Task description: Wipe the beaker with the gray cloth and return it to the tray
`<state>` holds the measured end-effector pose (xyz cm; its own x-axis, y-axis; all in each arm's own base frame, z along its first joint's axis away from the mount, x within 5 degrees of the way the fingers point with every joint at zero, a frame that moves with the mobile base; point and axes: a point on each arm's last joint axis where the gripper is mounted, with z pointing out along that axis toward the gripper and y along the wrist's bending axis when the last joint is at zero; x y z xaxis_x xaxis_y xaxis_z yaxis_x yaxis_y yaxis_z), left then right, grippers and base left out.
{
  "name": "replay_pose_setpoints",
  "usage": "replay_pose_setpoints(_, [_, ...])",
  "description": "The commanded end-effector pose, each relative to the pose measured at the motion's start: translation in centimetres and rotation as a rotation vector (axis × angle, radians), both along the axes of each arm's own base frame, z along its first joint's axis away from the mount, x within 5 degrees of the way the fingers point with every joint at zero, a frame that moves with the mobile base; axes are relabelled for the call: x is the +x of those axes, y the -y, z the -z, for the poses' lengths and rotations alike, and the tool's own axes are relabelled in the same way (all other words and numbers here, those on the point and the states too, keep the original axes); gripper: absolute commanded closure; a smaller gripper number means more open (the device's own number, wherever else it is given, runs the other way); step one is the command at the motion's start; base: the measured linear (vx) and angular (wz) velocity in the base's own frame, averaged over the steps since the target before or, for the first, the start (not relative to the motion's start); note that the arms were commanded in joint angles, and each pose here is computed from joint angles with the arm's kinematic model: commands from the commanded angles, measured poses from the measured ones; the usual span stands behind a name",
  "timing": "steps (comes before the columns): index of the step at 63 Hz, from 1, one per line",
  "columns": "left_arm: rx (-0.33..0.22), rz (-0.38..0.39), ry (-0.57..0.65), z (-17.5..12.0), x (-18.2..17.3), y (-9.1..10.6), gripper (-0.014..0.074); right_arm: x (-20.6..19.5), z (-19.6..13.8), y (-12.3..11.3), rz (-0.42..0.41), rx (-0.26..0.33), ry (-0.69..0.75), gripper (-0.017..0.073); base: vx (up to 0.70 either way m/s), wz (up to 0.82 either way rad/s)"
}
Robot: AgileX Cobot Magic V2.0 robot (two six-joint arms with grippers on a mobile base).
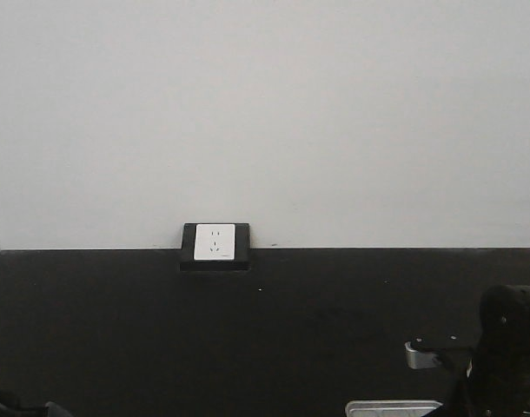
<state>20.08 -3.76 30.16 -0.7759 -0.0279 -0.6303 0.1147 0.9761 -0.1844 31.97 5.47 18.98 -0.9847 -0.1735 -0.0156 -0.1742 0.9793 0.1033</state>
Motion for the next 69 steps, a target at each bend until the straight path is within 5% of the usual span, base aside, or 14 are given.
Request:
replay_pose_setpoints(1, [-0.023,-0.016,0.088,-1.5,0.2,0.0,0.0056,-0.3,-3.2,0.2,-0.001,0.011,0.084,0.0193,0.00,0.00])
replay_pose_setpoints(21, [-0.013,-0.015,0.089,-1.5,0.3,-0.1,0.0056,-3.2,-10.0,0.6,0.001,0.043,0.312,0.0200,0.00,0.00])
replay_pose_setpoints(32, [0.044,-0.002,0.101,-1.4,0.3,-0.4,0.0097,-6.2,-14.0,0.6,0.038,0.139,0.584,0.0314,0.00,0.00])
replay_pose_setpoints(38, [0.097,0.034,0.139,-1.7,0.3,-0.5,0.0173,-8.6,-14.7,1.0,0.059,0.162,0.715,0.0428,0.00,0.00])
replay_pose_setpoints(46, [0.087,0.028,0.248,-3.1,-0.4,-0.6,0.0355,-11.7,-14.4,1.6,0.073,0.168,0.829,0.0567,0.00,0.00])
replay_pose_setpoints(56, [0.070,0.006,0.417,-5.5,-2.0,-0.9,0.0594,-14.2,-14.2,1.9,0.089,0.191,0.901,0.0573,0.00,0.00])
replay_pose_setpoints(69, [0.059,-0.004,0.515,-6.9,-3.5,-1.1,0.0601,-16.1,-14.9,1.8,0.112,0.264,0.918,0.0571,0.00,0.00])
